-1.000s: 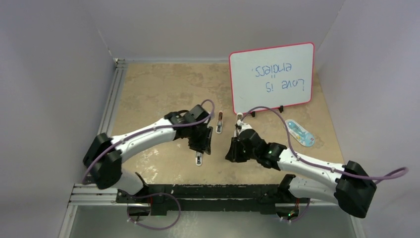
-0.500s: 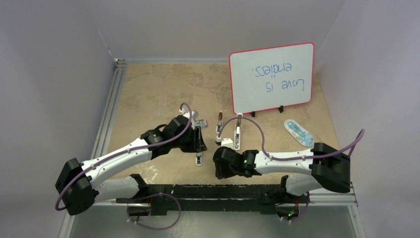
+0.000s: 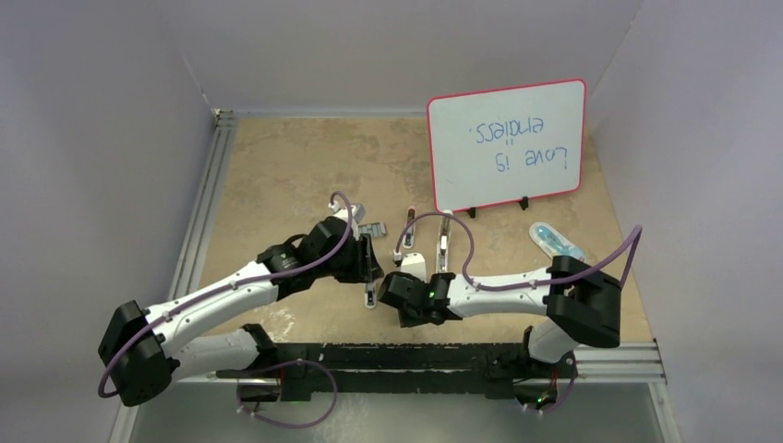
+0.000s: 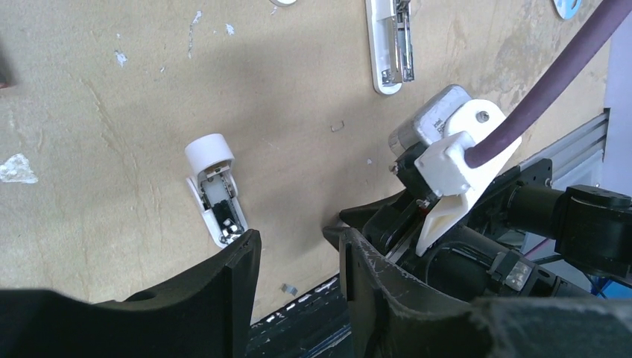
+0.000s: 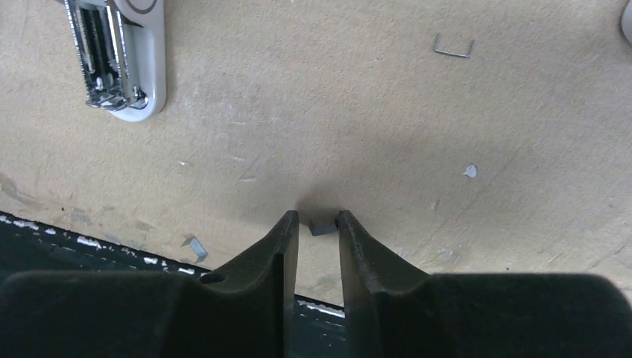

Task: Load the staples into the stapler
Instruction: Pick up the staple from the center of the board.

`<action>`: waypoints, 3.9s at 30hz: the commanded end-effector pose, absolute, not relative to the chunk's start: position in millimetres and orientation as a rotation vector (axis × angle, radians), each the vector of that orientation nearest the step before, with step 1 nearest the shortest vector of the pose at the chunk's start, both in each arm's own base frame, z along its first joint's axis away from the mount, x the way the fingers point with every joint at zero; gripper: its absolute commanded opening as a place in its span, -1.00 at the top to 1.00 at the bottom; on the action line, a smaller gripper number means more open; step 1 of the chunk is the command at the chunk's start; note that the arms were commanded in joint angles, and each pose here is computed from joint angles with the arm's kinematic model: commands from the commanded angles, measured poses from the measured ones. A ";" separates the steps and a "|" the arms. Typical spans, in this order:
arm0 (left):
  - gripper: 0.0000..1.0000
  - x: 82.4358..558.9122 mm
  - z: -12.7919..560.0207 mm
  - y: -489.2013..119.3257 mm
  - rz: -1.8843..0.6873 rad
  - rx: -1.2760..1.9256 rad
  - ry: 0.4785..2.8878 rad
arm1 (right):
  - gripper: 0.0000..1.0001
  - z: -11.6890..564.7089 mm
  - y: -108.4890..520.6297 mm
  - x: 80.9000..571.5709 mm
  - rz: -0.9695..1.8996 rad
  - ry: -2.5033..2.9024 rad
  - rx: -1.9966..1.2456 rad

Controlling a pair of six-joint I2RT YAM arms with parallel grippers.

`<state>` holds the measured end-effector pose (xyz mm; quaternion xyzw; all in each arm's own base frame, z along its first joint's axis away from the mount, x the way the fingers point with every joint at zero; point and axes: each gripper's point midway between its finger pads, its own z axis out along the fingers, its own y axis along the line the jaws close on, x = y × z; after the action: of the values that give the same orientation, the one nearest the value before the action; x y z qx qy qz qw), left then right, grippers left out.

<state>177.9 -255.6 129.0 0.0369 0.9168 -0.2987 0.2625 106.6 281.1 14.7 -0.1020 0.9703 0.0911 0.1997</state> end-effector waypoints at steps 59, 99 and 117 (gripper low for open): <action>-0.27 153.6 172.4 -272.9 -1.184 0.207 2.238 | 0.67 109.6 294.2 168.0 1.249 2.561 0.104; 0.54 194.5 216.7 -326.4 -1.228 0.322 1.820 | 0.70 202.2 283.7 171.3 2.050 2.229 1.110; 0.55 190.2 221.9 -332.8 -1.278 0.348 1.767 | 0.70 200.2 284.2 167.9 2.081 2.237 1.121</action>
<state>186.0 -325.3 195.1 0.1365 0.7510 -0.4932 0.4172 179.1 279.2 186.8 0.3741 0.6910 0.6173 -0.0373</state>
